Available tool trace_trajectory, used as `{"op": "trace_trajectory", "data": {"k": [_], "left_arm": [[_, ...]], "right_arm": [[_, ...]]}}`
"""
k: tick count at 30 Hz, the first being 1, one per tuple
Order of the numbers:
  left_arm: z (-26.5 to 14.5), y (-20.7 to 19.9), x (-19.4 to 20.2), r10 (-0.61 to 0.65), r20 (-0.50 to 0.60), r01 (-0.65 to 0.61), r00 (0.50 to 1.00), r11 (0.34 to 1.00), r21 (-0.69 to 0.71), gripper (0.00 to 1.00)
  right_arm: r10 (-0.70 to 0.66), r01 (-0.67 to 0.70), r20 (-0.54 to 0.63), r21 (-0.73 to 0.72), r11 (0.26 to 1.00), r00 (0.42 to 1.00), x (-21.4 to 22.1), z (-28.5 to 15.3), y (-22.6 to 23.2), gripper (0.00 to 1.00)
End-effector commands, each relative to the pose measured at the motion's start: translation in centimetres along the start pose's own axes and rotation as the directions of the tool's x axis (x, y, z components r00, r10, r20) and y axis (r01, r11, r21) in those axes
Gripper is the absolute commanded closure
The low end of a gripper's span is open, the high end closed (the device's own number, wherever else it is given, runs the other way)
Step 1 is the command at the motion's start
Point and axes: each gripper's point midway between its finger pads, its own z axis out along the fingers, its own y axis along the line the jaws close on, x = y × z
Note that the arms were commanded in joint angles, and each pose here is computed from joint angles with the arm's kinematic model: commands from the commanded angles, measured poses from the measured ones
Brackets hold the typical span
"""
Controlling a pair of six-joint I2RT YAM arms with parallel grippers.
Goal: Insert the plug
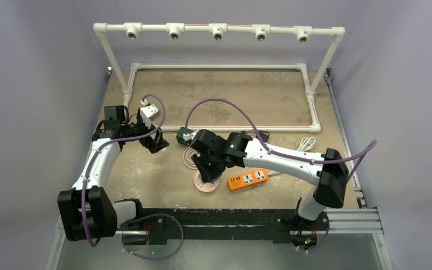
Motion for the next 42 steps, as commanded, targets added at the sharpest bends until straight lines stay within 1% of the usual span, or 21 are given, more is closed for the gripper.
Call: {"op": "trace_trajectory", "data": {"k": [1,12,20,35,42], "left_arm": [[0.0,1.5,-0.2,-0.006,0.018,0.007,1.0,0.997,-0.071,0.01],[0.9,2.4,0.9,-0.029,0.001,0.029,1.0,0.997,-0.077,0.01],[1.2,2.6,1.2,-0.023,-0.002,0.023,1.0,0.997,-0.074,0.01],[1.3,2.4,1.5,-0.005,-0.004,0.005,1.0,0.998,-0.056,0.01],[1.3,2.2,1.7,0.0,-0.009,-0.001,1.0,0.999,-0.05,0.02]], "right_arm": [[-0.072,0.069,0.05,0.047,0.996,0.996,-0.9,0.8,0.3,1.0],[-0.144,0.136,0.051,0.125,0.983,0.988,0.1,2.8,0.8,1.0],[-0.163,0.154,0.039,0.173,0.973,0.986,0.4,4.6,0.1,1.0],[-0.185,0.183,-0.007,0.192,0.964,0.983,1.0,6.1,-0.3,1.0],[-0.185,0.182,-0.002,0.199,0.963,0.983,0.6,6.2,-0.3,1.0]]}}
